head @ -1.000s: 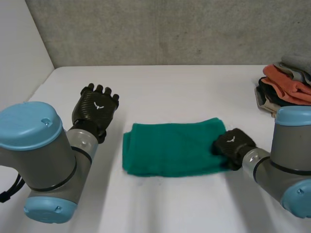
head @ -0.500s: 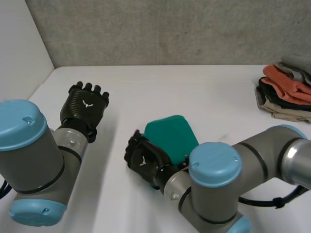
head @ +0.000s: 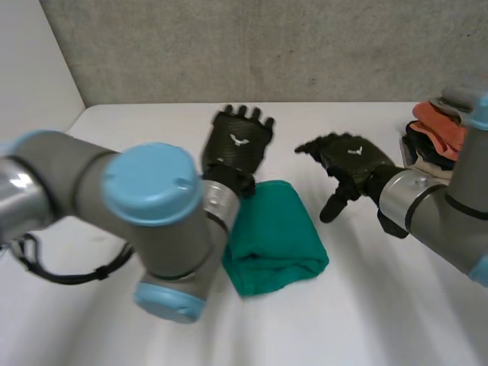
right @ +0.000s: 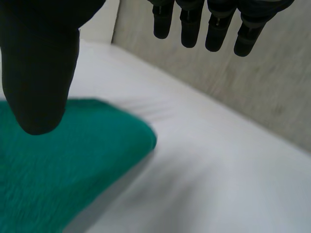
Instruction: Fold the laundry.
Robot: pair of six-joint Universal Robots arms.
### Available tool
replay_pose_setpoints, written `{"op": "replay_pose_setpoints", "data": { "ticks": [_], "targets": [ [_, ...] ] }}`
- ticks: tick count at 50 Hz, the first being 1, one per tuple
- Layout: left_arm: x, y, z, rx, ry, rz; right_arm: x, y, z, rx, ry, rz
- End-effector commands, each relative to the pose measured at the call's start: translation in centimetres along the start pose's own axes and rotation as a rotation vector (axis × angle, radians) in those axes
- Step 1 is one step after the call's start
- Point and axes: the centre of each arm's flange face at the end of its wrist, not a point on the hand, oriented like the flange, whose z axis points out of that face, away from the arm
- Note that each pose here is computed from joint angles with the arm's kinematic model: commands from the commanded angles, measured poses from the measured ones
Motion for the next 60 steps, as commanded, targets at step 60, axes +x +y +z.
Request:
{"op": "replay_pose_setpoints", "data": {
  "ticks": [60],
  "targets": [
    [-3.9,-1.2,-4.6,-0.169,0.092,-0.101,-8.1,10.2,-1.6,0.029,-0.177,-0.307]
  ]
}}
